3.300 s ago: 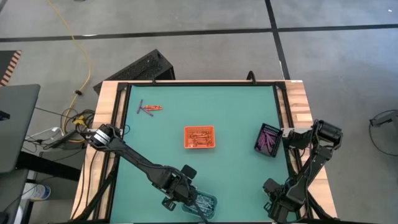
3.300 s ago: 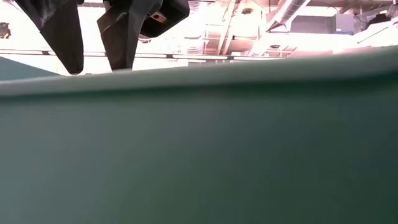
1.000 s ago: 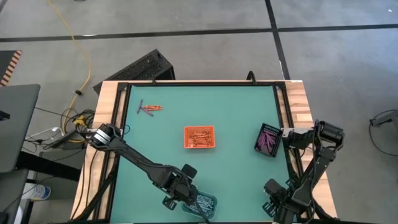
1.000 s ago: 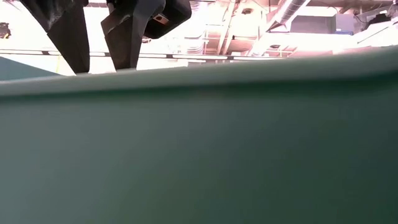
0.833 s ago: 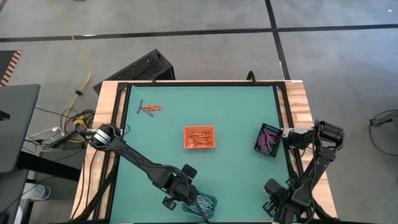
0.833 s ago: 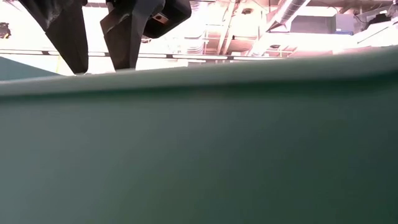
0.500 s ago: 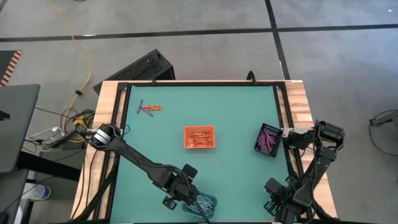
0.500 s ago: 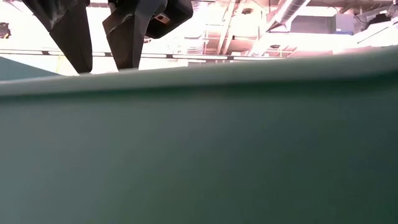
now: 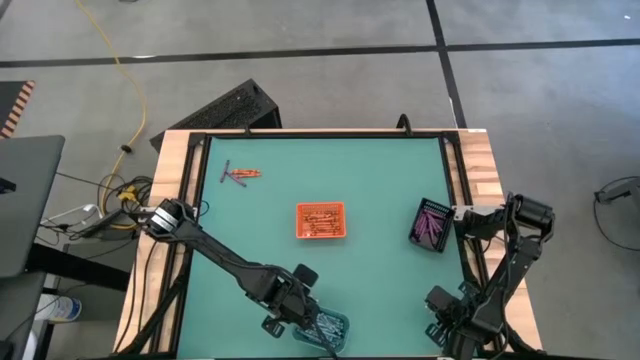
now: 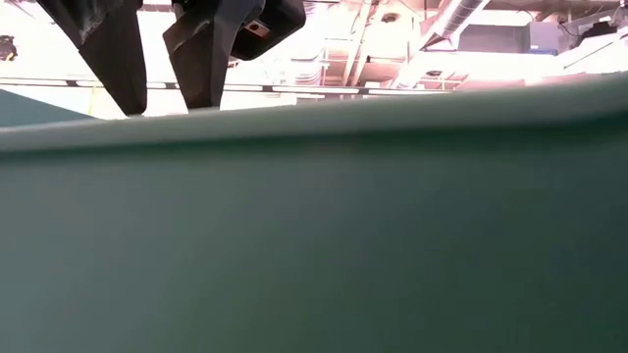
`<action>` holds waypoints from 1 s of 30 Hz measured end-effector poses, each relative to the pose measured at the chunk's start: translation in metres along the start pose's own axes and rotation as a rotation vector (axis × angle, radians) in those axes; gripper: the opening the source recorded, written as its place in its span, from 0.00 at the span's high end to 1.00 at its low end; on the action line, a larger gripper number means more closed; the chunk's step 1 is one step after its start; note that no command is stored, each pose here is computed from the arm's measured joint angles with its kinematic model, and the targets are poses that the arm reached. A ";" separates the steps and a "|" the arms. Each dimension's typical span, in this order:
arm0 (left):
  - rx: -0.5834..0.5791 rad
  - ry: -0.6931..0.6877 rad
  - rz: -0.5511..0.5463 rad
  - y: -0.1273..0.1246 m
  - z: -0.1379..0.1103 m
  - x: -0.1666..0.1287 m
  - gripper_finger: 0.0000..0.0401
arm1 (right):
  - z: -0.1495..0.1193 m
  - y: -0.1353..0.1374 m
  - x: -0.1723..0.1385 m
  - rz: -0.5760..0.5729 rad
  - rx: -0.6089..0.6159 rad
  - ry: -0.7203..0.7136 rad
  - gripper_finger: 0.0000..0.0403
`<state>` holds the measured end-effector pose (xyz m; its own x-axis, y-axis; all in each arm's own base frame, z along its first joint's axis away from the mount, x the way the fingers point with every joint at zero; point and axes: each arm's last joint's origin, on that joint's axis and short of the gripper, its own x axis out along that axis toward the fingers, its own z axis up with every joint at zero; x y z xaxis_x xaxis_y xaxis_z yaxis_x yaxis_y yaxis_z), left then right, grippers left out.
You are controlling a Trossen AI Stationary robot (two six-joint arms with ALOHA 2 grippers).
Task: Sort crayons
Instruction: Put the orange crayon into the orange bin
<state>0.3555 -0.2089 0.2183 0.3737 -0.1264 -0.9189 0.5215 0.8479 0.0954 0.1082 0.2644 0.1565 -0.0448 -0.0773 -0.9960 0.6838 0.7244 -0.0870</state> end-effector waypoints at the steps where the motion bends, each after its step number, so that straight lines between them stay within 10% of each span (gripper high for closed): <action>1: 0.002 -0.004 0.000 0.000 0.000 0.000 0.65 | 0.000 0.000 0.000 -0.002 -0.004 0.000 0.86; 30: -0.006 -0.018 -0.012 0.004 0.001 0.000 0.65 | 0.004 -0.003 -0.004 -0.072 0.078 0.055 0.86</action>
<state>0.3588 -0.2063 0.2189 0.3808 -0.1457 -0.9131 0.5212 0.8495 0.0819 0.1093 0.2592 0.1612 -0.1345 -0.0881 -0.9870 0.7320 0.6626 -0.1589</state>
